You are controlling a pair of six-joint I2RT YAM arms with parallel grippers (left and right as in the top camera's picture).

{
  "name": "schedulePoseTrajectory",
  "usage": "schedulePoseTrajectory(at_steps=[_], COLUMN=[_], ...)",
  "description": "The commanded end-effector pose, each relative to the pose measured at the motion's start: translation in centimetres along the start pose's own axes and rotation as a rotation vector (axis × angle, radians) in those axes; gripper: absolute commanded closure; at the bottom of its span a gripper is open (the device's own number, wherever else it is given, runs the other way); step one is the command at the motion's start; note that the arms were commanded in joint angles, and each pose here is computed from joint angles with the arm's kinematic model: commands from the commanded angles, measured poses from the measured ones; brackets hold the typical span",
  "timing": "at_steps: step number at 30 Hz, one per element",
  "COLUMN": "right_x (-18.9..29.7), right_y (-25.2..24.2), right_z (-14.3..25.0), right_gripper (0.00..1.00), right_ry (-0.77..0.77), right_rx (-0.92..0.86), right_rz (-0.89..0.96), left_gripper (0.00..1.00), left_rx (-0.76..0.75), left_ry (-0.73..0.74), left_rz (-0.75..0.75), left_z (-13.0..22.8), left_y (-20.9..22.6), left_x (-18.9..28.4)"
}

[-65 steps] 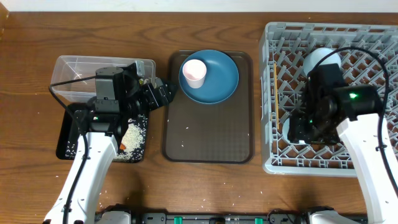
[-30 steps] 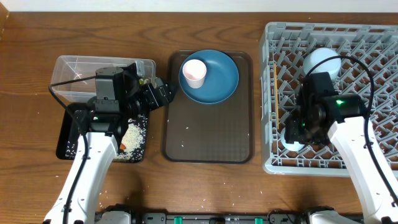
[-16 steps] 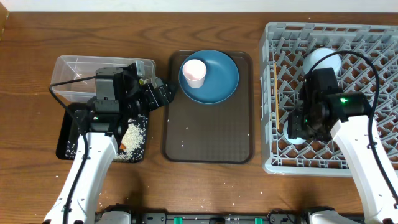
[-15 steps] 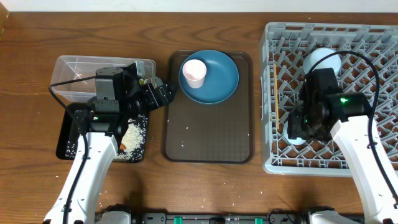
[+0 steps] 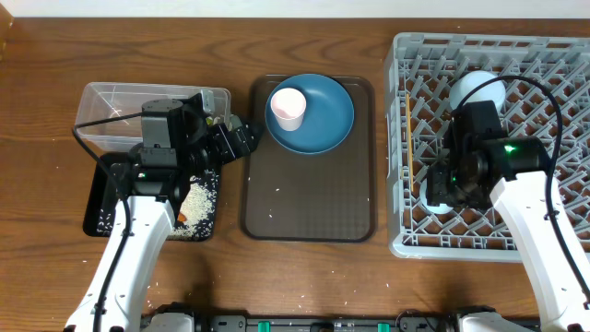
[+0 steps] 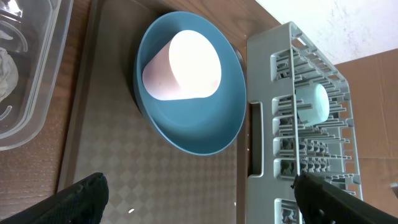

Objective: Sort waste into correct bins and load items into the dishwasher rack
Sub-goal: 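Lower the light-blue cup into the grey rack with the right gripper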

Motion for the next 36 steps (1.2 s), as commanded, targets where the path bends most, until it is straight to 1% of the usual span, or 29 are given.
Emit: schedulePoseTrajectory(at_steps=[1, 17, 23, 28, 30, 31, 33, 35, 36], right_x=[0.5, -0.9, -1.2, -1.2, -1.2, -1.2, -1.2, -1.2, -1.2], right_y=[0.1, 0.1, 0.3, 0.3, 0.3, 0.3, 0.3, 0.3, 0.3], right_z=[-0.3, -0.1, 0.2, 0.2, 0.2, 0.2, 0.2, 0.2, 0.2], right_gripper=[0.70, 0.69, 0.67, 0.62, 0.56, 0.50, 0.48, 0.43, 0.43], right_ry=[-0.026, -0.020, 0.001, 0.000, 0.001, 0.001, 0.002, 0.001, 0.001], right_rx=[0.016, 0.017, 0.018, 0.018, 0.018, 0.018, 0.018, 0.018, 0.018], right_rz=[-0.004, -0.003, -0.026, -0.026, -0.026, -0.026, -0.025, -0.026, -0.026], left_gripper=[0.03, 0.03, 0.03, 0.03, 0.03, 0.03, 0.03, 0.03, 0.03], left_rx=[-0.021, -0.021, -0.021, -0.021, -0.021, -0.021, -0.021, -0.021, -0.021], left_ry=[-0.017, -0.017, -0.017, -0.017, -0.017, -0.017, -0.017, -0.017, -0.017], left_rz=[-0.010, -0.010, -0.010, -0.010, -0.010, -0.010, -0.010, -0.010, -0.010], left_z=[-0.5, -0.5, -0.5, -0.5, -0.5, -0.5, -0.5, -0.5, -0.5], left_y=[-0.1, -0.1, -0.1, -0.1, -0.1, -0.1, -0.1, -0.1, -0.1], left_x=[0.2, 0.2, 0.2, 0.2, 0.2, 0.2, 0.2, 0.2, 0.2])
Point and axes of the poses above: each gripper's point midway between its finger pads, its own x axis back along the fingers, its own y axis along the line the jaws close on, z = x × y, the point moved 7 cm from there along x, back along the fingers, and after that the axes turned 11 degrees about -x, right-handed, at the moved point
